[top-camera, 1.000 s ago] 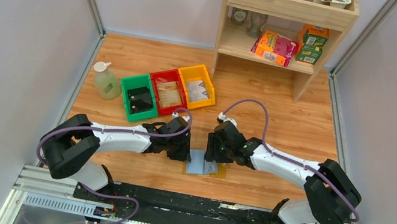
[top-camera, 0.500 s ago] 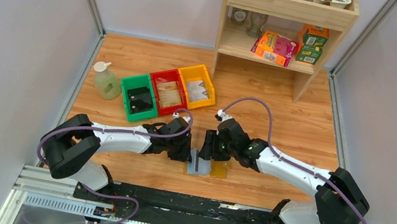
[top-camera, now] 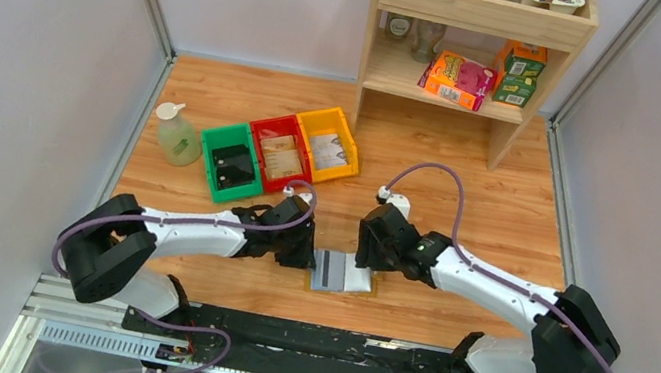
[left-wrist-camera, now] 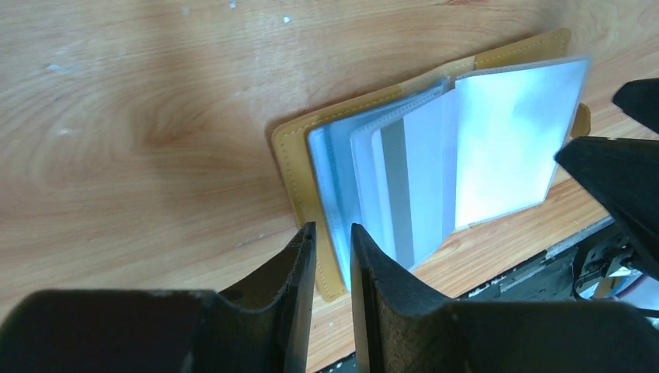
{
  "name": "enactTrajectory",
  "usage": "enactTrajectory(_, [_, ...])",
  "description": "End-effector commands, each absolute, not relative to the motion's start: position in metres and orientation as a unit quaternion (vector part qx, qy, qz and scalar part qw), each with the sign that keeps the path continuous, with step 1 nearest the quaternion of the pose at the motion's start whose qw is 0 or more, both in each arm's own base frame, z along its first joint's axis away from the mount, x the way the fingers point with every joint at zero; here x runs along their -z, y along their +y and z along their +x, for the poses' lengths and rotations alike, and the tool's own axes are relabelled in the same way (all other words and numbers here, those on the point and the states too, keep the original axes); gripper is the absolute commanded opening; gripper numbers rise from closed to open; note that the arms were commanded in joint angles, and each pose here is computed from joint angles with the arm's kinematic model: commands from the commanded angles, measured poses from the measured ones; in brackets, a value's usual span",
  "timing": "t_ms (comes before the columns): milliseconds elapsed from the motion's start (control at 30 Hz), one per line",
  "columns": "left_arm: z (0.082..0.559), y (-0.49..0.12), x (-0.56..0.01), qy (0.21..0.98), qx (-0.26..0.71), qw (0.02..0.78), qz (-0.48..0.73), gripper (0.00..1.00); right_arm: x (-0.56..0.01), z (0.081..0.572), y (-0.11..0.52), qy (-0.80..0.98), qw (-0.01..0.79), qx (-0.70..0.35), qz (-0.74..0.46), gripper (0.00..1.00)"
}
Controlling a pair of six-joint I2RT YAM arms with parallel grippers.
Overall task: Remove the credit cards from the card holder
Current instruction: Remove the credit card from the card holder.
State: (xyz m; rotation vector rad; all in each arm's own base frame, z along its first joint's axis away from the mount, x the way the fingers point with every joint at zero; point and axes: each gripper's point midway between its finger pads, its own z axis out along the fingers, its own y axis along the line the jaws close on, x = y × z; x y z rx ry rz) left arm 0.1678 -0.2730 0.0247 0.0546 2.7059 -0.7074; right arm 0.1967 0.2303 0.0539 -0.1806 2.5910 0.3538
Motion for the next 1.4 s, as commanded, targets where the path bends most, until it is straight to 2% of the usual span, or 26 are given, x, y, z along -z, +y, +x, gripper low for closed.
enactTrajectory(0, [0.174, -0.257, -0.049, 0.947, 0.235, 0.217, 0.006, 0.31, -0.095, 0.208, 0.245, 0.926, 0.317, -0.195, -0.058, 0.58])
enactTrajectory(200, [0.183, -0.256, -0.094, 0.922, 0.273, 0.273, -0.002, 0.33, -0.117, 0.192, 0.288, 0.882, 0.303, -0.347, -0.098, 0.54])
enactTrajectory(333, [0.18, -0.283, -0.107, 0.904, 0.337, 0.26, 0.016, 0.32, -0.107, 0.188, 0.299, 0.875, 0.276, -0.386, -0.097, 0.5])
enactTrajectory(467, [0.179, -0.304, -0.095, 0.901, 0.366, 0.231, 0.019, 0.29, -0.092, 0.186, 0.303, 0.868, 0.249, -0.422, -0.087, 0.49])
enactTrajectory(567, [0.175, -0.303, -0.067, 0.914, 0.351, 0.204, 0.004, 0.27, -0.08, 0.188, 0.3, 0.869, 0.233, -0.43, -0.076, 0.49])
enactTrajectory(900, [0.169, -0.285, -0.029, 0.934, 0.305, 0.183, -0.032, 0.19, -0.052, 0.186, 0.292, 0.87, 0.201, -0.446, -0.055, 0.47])
enactTrajectory(1367, [0.163, -0.278, -0.013, 0.943, 0.287, 0.165, -0.038, 0.15, -0.048, 0.183, 0.288, 0.846, 0.178, -0.501, -0.041, 0.19])
